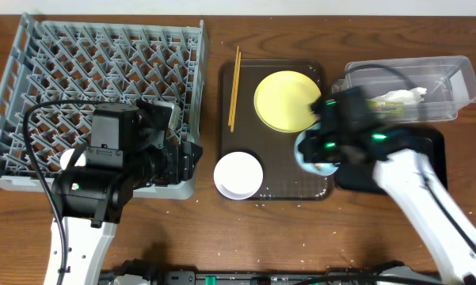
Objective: Sort waste into correct bins and load items into the dishwasher
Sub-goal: 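Grasp the light-blue rice bowl with the right gripper and lift it, then tip the blue bowl over the black tray to dump the rice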
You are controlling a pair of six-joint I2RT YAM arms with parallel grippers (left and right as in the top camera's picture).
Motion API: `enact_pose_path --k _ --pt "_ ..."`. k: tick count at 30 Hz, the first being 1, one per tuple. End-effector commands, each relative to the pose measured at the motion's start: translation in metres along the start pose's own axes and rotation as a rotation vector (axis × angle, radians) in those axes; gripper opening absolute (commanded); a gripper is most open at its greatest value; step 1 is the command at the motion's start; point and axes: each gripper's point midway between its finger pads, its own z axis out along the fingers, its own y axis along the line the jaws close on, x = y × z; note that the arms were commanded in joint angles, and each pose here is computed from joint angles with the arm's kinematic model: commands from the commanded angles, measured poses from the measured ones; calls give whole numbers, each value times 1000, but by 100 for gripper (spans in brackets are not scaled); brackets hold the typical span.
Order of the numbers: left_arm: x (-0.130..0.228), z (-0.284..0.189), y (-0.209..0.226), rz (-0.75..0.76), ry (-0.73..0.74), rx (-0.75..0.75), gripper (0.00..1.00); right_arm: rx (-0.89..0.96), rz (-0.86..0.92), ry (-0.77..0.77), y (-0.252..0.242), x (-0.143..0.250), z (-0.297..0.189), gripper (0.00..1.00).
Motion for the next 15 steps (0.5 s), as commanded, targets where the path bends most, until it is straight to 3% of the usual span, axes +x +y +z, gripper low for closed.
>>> enact_pose_path --k 1,7,15 --pt "-6 -4 -4 20 -16 9 74 -125 -5 -90 2 -16 -43 1" --pt "-6 -4 -4 20 -16 8 74 -138 117 -144 -50 -23 -68 1" --pt "-7 -4 -2 21 -20 -2 78 -532 196 -253 -75 -29 -72 1"
